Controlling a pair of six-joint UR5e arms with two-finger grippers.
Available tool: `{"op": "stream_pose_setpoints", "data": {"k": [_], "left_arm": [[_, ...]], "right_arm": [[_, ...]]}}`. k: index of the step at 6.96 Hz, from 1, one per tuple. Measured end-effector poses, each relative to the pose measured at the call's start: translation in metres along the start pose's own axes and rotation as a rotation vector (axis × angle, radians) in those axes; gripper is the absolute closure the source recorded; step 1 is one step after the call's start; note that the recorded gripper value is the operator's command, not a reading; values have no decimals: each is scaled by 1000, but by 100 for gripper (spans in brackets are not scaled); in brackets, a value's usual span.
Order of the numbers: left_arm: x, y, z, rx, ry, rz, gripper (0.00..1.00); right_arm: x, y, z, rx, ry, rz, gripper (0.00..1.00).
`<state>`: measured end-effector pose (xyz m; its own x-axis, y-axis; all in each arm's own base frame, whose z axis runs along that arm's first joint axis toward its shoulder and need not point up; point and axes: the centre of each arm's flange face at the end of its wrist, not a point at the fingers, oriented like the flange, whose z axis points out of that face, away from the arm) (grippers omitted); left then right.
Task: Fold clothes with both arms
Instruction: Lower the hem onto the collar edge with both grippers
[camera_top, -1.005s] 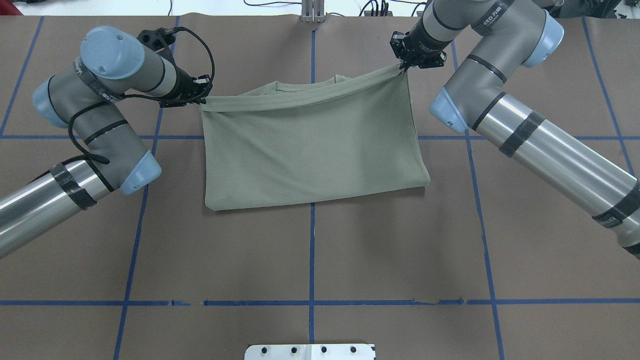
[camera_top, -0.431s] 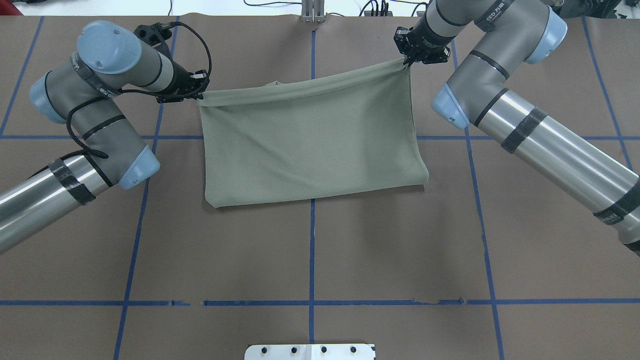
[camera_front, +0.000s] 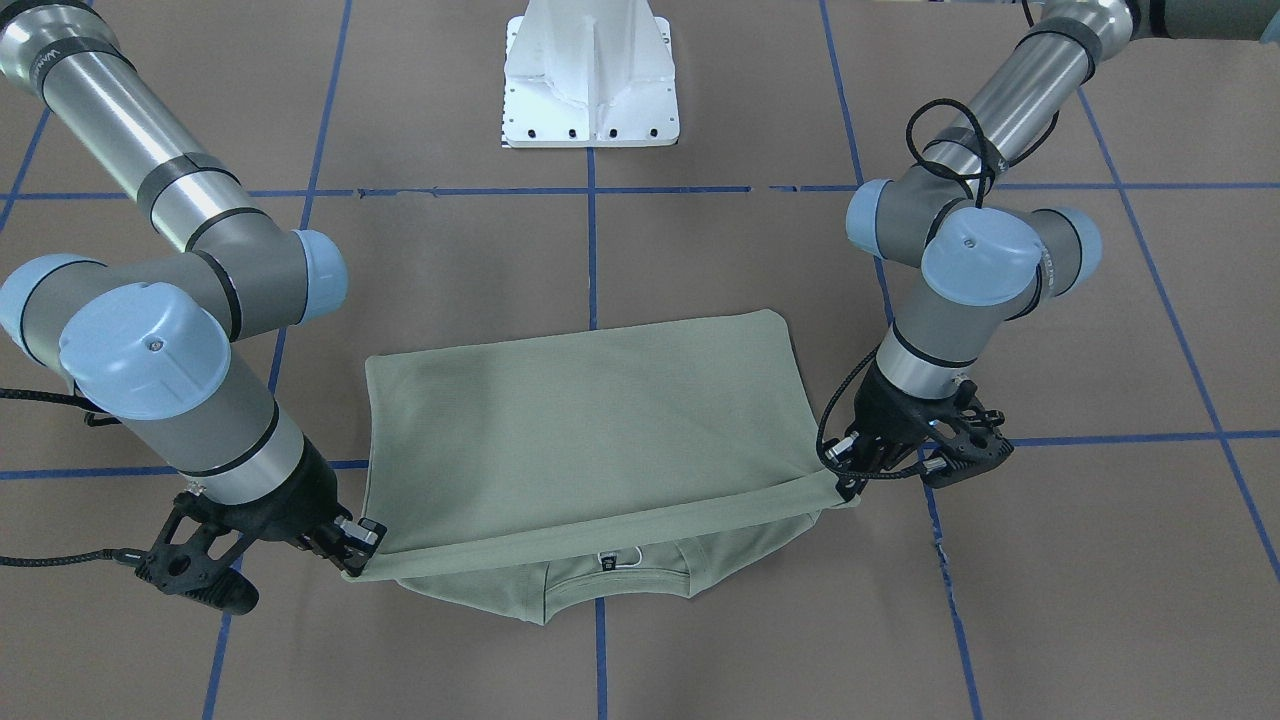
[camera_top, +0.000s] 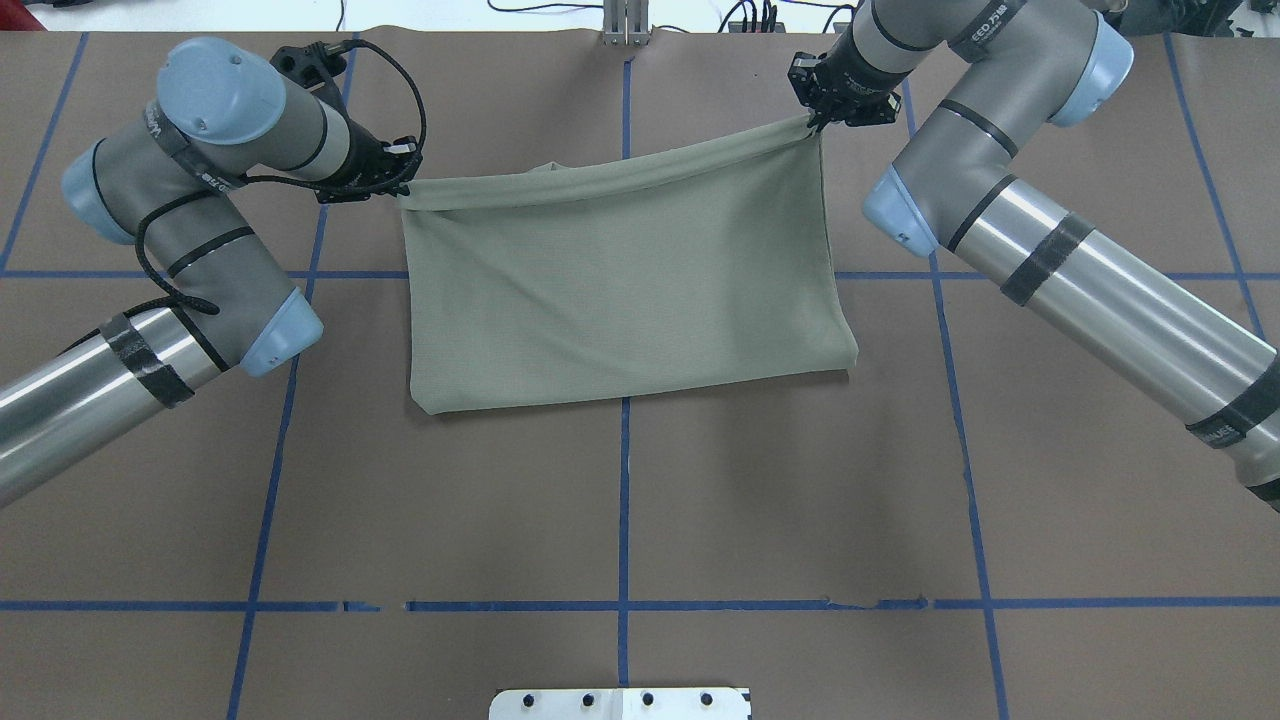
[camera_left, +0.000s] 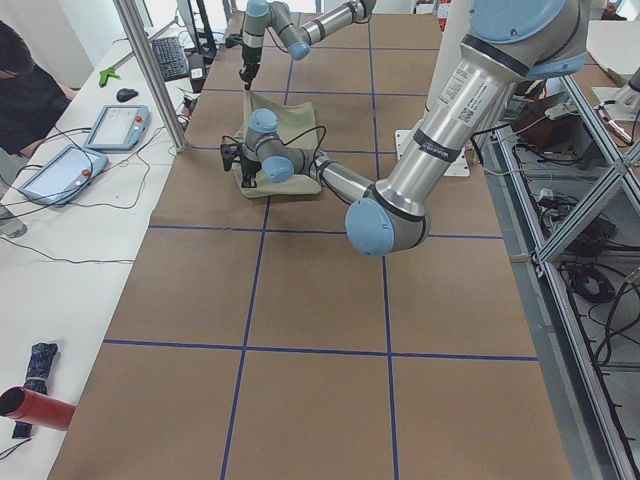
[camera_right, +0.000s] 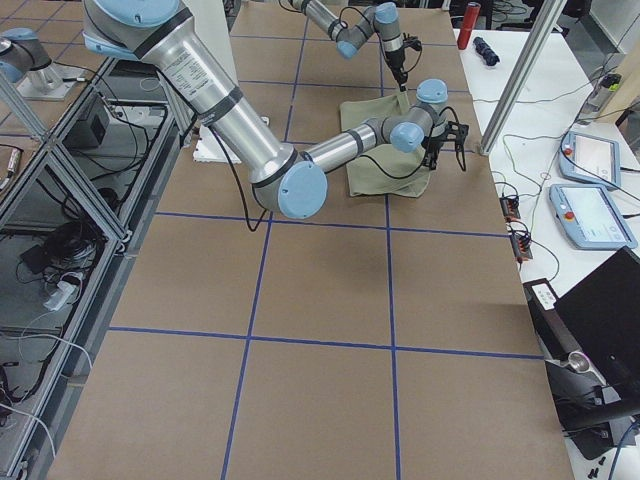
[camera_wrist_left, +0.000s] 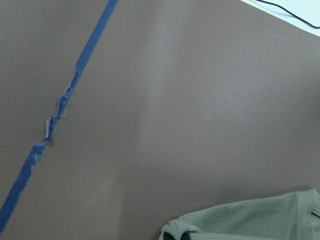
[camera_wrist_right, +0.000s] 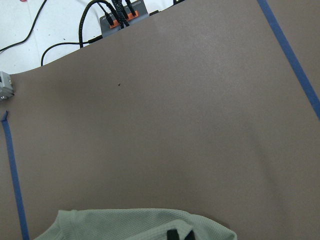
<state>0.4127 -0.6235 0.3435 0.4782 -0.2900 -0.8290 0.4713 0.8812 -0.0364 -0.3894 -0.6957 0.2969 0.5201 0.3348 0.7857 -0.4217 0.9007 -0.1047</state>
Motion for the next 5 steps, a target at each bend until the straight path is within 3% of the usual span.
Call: {"op": "stream_pose_setpoints", "data": {"k": [5], "left_arm": [[2, 1, 0, -1, 3, 0, 100]], "right_arm": [[-5, -4, 2, 26, 10, -2, 100]]}}
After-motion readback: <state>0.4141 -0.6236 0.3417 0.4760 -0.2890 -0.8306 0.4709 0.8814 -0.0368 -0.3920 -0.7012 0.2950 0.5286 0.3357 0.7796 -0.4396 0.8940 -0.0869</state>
